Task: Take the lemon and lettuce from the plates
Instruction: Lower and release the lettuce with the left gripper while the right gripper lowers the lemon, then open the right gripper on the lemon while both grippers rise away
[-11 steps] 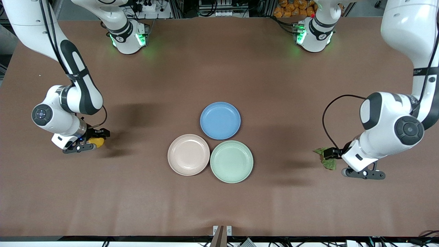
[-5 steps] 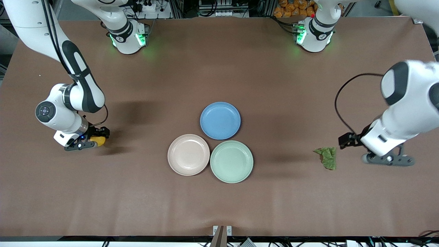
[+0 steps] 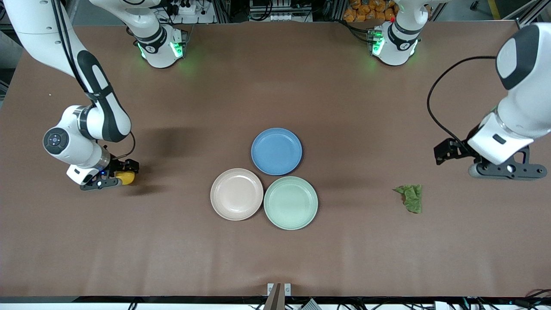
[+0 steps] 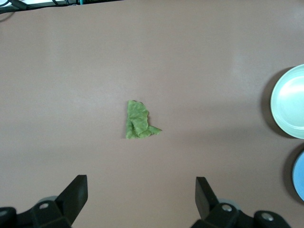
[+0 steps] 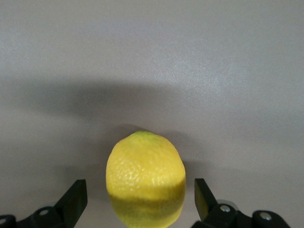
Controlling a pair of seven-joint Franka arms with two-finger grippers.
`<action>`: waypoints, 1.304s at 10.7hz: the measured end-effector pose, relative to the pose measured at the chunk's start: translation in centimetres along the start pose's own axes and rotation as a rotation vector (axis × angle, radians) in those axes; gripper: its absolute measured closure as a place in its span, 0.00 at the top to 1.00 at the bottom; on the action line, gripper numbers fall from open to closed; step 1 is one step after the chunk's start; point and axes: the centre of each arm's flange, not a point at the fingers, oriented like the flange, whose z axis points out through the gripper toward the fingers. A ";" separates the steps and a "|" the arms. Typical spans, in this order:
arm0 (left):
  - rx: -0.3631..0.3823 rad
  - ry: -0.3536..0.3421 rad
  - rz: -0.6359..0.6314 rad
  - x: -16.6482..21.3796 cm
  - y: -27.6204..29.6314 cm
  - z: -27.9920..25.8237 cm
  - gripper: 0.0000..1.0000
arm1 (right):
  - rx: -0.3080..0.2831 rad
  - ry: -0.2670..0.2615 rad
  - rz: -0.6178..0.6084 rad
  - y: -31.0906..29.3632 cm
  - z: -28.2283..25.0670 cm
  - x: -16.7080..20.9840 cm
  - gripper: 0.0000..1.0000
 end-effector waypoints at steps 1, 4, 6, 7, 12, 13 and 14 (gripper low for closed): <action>0.001 -0.011 0.007 -0.4 0.4 -0.3 1.00 | 0.011 -0.031 0.000 0.1 -0.8 0.5 1.00; 0.001 -0.001 0.007 -0.4 0.5 -1.1 1.00 | 0.039 -0.072 0.009 0.4 -4.2 2.2 1.00; 0.007 -0.006 -0.001 -1.2 0.5 -2.5 1.00 | 0.044 -0.073 0.006 0.6 -6.9 3.2 1.00; 0.014 -0.015 -0.005 -1.9 0.6 -3.7 1.00 | 0.047 -0.074 0.005 0.7 -8.6 3.8 1.00; 0.034 -0.051 -0.044 -4.5 1.0 -6.0 1.00 | 0.055 -0.085 0.106 1.4 -16.7 4.1 1.00; 0.038 -0.041 -0.046 -5.0 1.1 -6.7 1.00 | 0.057 -0.083 0.137 1.2 -18.5 3.8 1.00; 0.037 -0.027 -0.047 -5.5 1.1 -7.6 1.00 | 0.060 -0.079 0.156 0.9 -20.4 3.3 1.00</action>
